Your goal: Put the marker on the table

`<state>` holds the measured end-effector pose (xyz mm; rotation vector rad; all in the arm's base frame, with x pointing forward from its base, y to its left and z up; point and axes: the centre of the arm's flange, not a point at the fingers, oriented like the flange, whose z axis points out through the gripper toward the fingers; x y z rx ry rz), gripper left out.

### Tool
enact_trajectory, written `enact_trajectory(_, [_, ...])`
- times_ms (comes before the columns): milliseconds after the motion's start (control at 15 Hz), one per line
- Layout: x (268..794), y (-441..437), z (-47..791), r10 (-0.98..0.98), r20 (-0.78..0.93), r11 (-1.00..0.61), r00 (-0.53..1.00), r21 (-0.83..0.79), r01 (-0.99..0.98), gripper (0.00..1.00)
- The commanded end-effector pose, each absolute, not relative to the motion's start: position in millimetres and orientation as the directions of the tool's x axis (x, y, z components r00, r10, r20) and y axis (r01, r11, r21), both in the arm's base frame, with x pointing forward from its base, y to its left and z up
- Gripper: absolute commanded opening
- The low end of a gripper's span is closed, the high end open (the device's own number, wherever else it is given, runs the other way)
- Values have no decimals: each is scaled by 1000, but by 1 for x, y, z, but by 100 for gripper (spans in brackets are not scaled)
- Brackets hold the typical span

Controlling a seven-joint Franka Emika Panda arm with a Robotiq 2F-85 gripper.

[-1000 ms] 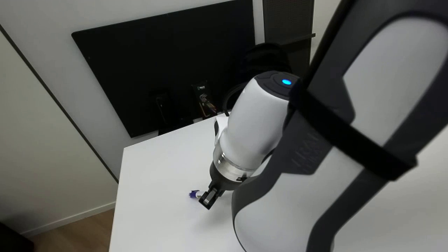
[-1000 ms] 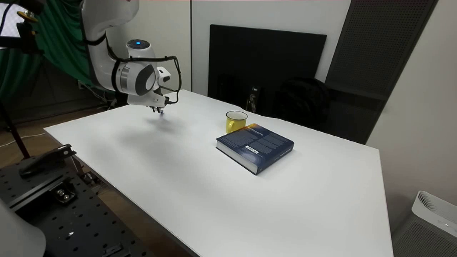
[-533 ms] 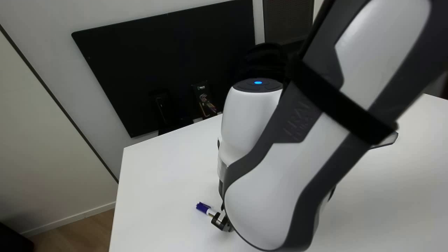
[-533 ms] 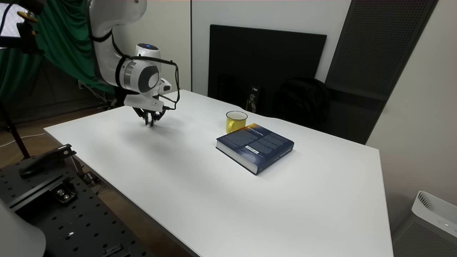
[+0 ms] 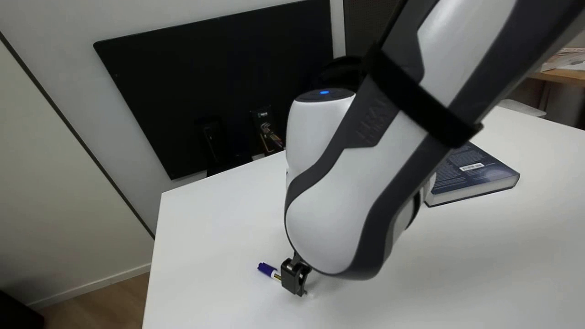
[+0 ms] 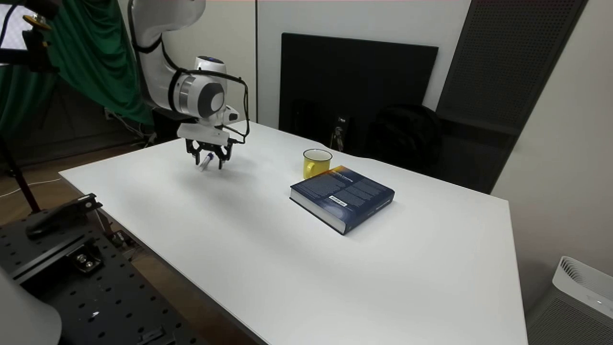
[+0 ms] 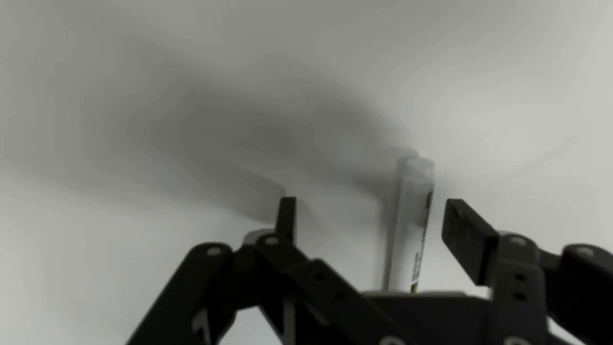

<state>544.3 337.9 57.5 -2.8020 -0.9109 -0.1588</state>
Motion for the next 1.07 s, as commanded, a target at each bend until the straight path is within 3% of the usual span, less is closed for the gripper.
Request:
enact_trajectory(0, [578,320,95,553,194,-810,810,-101,577,100])
enact_trajectory(267, [613,291,133,479,205,-868,854,-35,495,100])
enact_trajectory(800, [654,219,170,118,113,-993,987,6,118,100])
enact_trajectory(867, [648,220,161,213,141,-977,967,4,214,100])
enact_trajectory(1000, [650,213,162,169,127,-985,977,10,169,100])
